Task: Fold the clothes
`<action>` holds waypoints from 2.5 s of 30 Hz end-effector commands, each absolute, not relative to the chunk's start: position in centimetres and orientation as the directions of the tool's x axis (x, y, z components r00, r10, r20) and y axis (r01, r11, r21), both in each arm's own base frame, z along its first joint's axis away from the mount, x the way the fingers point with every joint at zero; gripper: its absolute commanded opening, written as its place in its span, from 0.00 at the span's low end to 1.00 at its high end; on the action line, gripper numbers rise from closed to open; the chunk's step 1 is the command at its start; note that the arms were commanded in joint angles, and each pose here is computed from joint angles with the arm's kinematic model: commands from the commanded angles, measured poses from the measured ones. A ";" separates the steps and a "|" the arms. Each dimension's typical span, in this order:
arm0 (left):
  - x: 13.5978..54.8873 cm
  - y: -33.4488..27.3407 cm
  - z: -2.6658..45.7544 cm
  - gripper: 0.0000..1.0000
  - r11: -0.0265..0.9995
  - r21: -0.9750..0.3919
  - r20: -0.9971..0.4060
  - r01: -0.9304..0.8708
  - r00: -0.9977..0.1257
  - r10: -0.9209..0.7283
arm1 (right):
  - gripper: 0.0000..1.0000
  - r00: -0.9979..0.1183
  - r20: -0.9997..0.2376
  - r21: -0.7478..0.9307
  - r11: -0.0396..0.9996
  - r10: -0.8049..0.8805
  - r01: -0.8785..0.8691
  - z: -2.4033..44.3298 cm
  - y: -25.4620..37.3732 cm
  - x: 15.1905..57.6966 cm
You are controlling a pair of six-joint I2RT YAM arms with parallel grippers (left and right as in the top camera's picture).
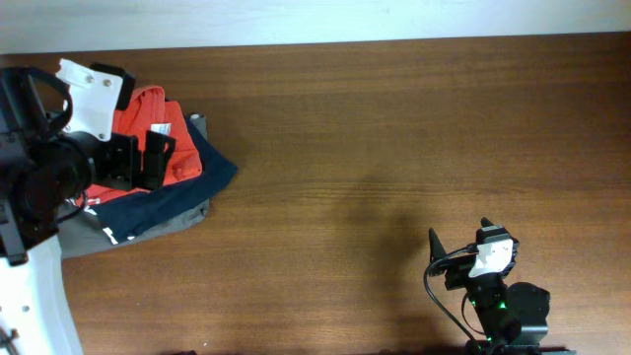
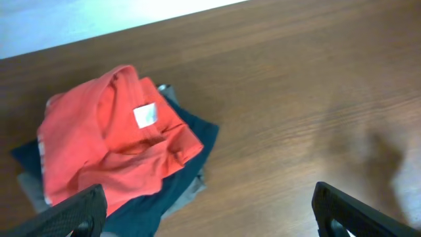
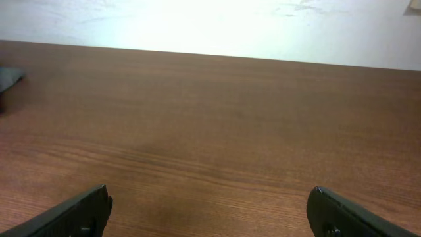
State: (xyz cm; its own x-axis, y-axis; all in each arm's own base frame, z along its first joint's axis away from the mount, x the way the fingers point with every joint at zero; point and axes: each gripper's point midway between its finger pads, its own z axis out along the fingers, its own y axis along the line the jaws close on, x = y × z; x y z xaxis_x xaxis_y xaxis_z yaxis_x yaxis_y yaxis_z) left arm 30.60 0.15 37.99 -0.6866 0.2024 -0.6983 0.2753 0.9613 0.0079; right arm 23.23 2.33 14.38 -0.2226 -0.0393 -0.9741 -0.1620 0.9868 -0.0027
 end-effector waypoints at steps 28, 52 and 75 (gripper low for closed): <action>21.8 -1.3 21.0 0.99 0.939 0.277 -0.915 0.205 -0.243 0.323 | 0.99 -0.221 -0.974 0.001 0.985 -0.038 -0.171 14.2 2.5 23.2; 23.0 -3.3 14.4 0.99 0.915 0.299 -0.929 0.271 -0.136 0.344 | 0.99 -0.221 -0.974 0.001 0.985 -0.038 -0.171 14.2 2.5 23.2; 23.0 -3.3 14.4 0.99 0.915 0.299 -0.929 0.271 -0.136 0.344 | 0.99 -0.221 -0.974 0.001 0.985 -0.038 -0.171 14.2 2.5 23.2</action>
State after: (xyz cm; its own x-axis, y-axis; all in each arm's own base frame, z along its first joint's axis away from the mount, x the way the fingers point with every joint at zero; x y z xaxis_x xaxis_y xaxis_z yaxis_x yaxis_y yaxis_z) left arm 23.02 -3.04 14.39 -0.1512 0.3324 -0.9309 0.2607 0.9218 0.2868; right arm 23.26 2.33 14.39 -0.2202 -0.0401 -0.9746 -0.1622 0.9867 -0.0040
